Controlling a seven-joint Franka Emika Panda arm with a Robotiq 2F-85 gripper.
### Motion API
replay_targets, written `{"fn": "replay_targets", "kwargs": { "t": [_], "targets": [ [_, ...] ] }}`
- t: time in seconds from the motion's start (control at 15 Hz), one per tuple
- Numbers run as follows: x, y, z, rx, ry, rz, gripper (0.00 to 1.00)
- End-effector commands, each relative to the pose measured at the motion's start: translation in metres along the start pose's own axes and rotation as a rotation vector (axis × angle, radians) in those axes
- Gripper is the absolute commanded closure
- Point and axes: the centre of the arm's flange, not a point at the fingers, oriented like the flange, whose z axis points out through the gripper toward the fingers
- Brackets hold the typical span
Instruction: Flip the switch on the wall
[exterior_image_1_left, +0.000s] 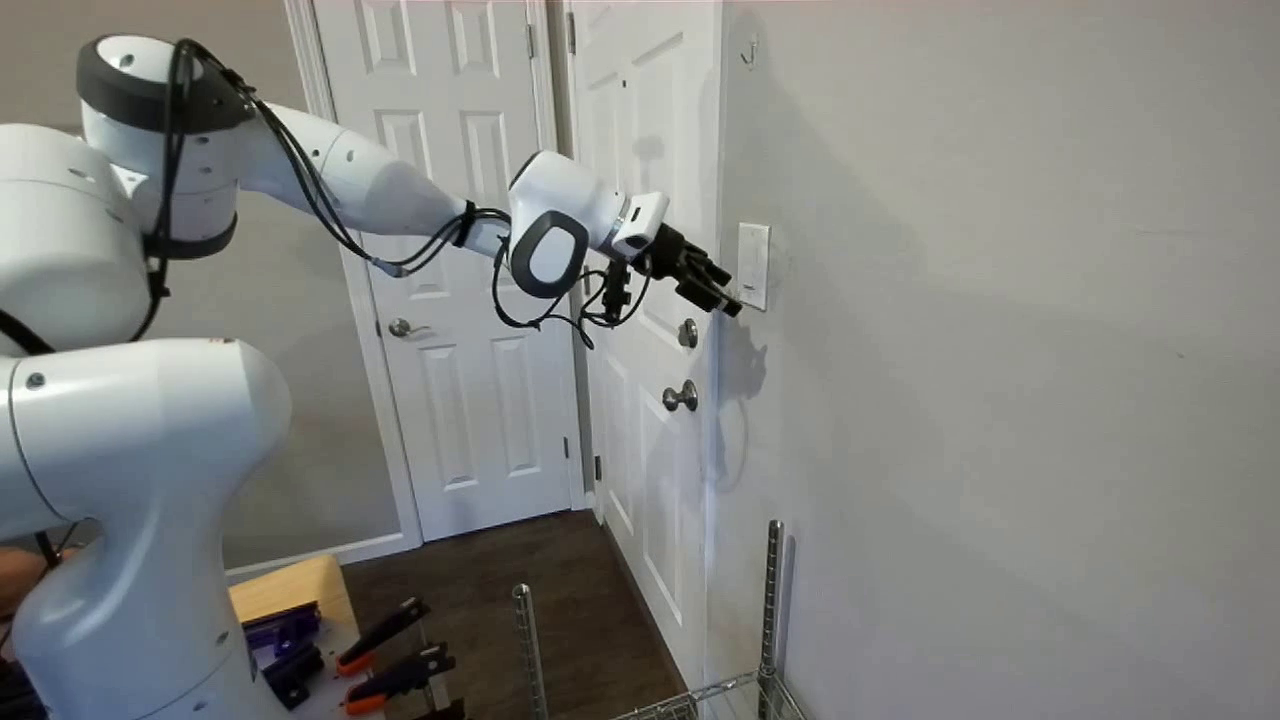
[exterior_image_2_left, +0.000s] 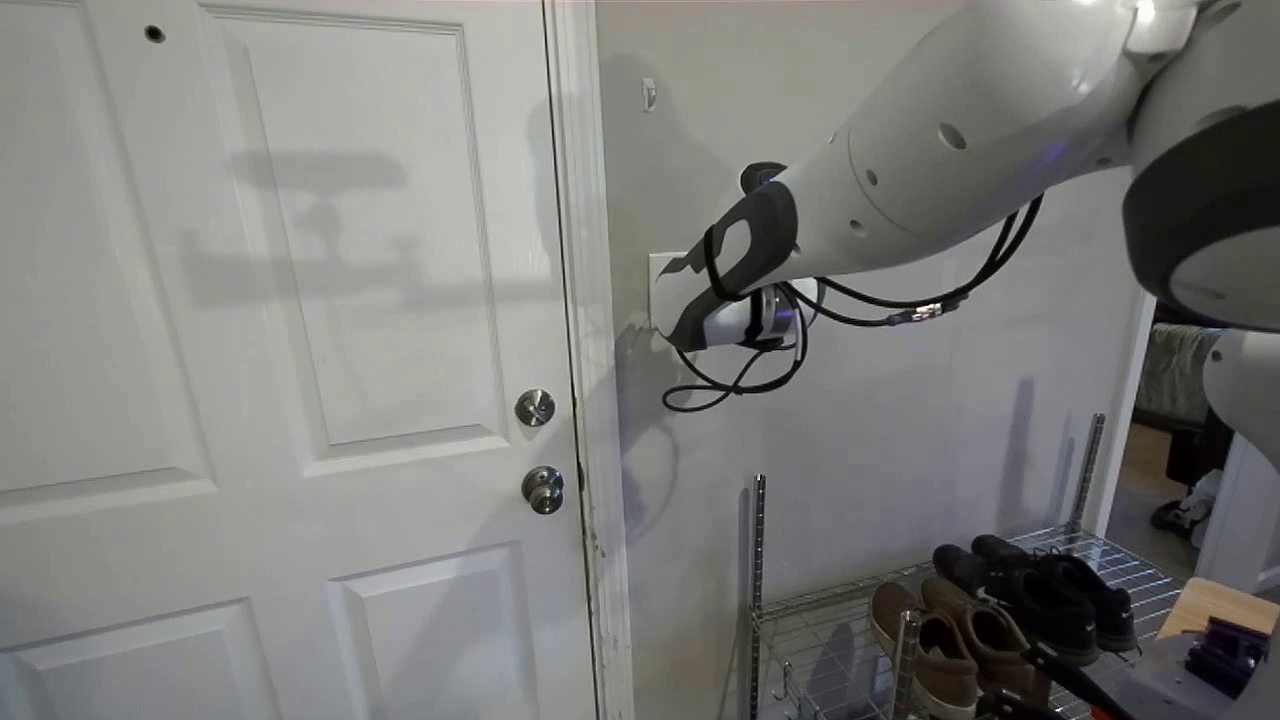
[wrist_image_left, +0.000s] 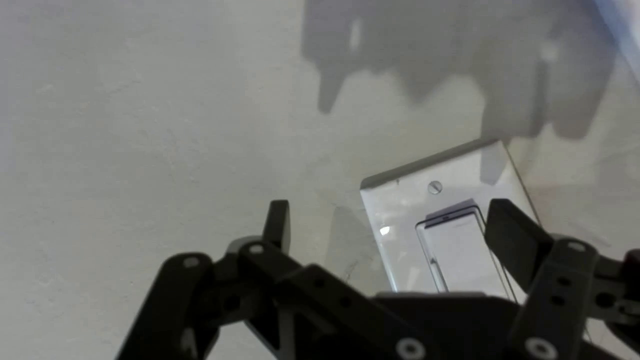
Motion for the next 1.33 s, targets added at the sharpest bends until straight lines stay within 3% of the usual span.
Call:
{"fn": "replay_targets", "kwargs": {
  "t": [0.0, 0.47, 0.8, 1.27],
  "targets": [
    [0.014, 0.001, 0.020, -0.021, 0.036, 0.068, 0.00],
    [0.020, 0.000, 0.031, -0.027, 0.039, 0.079, 0.00],
    [0.015, 0.032, -0.014, -0.090, -0.067, 0.058, 0.00],
    [0.002, 0.058, -0.057, -0.100, -0.141, 0.060, 0.00]
  ]
}}
